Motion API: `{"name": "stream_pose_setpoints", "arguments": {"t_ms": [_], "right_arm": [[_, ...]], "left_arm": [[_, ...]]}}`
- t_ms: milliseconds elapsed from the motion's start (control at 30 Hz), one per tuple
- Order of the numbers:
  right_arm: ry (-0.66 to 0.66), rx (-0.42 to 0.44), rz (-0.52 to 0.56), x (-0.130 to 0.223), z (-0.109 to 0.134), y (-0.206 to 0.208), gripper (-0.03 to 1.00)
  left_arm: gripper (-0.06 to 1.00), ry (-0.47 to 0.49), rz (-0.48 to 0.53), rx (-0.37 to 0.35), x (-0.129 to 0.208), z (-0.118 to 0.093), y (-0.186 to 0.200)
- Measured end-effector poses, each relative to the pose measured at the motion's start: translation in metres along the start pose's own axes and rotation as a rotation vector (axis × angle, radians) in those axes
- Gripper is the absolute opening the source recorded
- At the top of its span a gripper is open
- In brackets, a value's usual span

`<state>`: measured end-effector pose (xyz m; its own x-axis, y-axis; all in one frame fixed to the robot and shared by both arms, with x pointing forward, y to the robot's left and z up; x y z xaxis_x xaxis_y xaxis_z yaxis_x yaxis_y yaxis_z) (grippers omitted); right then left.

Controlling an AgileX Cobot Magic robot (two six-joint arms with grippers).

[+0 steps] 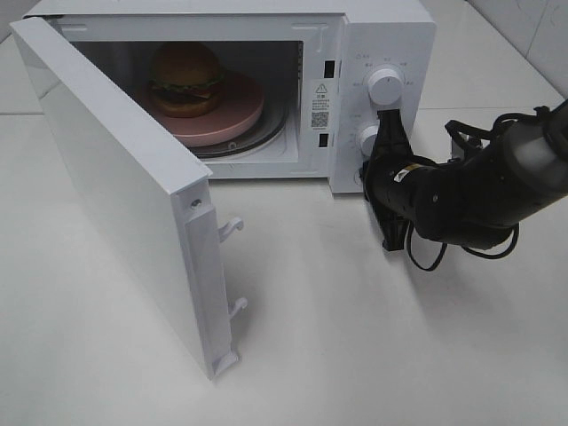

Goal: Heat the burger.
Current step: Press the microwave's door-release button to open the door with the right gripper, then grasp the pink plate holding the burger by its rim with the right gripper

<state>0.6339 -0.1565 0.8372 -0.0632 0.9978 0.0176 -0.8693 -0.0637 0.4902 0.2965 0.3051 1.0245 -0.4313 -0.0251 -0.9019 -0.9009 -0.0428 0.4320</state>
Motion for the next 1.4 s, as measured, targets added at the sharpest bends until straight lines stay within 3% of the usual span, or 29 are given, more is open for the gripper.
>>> {"name": "stream_pose_setpoints", "arguments": {"t_ms": [167,300,533,800,1000,1100,1133,1400], "right_arm": [[0.023,-0.003,0.016,0.002,0.000,0.009,0.00],[0.089,0.091,0.035,0.000,-0.018,0.020,0.00],[0.213,0.147,0.081,0.000,-0.020,0.040,0.00],[0.498,0.190,0.209,0.010,-0.009,0.068,0.00],[0.826,0.229,0.358,0.019,-0.011,0.091,0.00],[0.865,0.234,0.379,0.020,-0.012,0.094,0.00],[0.942,0.240,0.423,0.022,-0.013,0.101,0.00],[1.254,0.207,0.610,0.037,-0.005,0.117,0.00]], "left_arm": [[0.99,0.000,0.000,0.000,0.000,0.000,0.000],[0.99,0.000,0.000,0.000,0.000,0.000,0.000],[0.99,0.000,0.000,0.000,0.000,0.000,0.000],[0.99,0.000,0.000,0.000,0.000,0.000,0.000],[0.99,0.000,0.000,0.000,0.000,0.000,0.000],[0.99,0.000,0.000,0.000,0.000,0.000,0.000],[0.99,0.000,0.000,0.000,0.000,0.000,0.000],[0.99,0.000,0.000,0.000,0.000,0.000,0.000]]}}
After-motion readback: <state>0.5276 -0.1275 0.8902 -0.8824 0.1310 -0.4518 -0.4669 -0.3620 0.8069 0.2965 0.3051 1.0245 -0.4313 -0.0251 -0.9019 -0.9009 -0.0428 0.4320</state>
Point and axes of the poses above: a point on each arm's last joint axis where the gripper is mounted, y pointing back along that axis away from the gripper, z along the wrist's bending axis when the last joint is at zero, x = y × z, the point moved 7 cm from there along -y, pointing out along that axis toward the gripper, and after that the axes turned 3 degrees about -y, right-handed, at the moved point
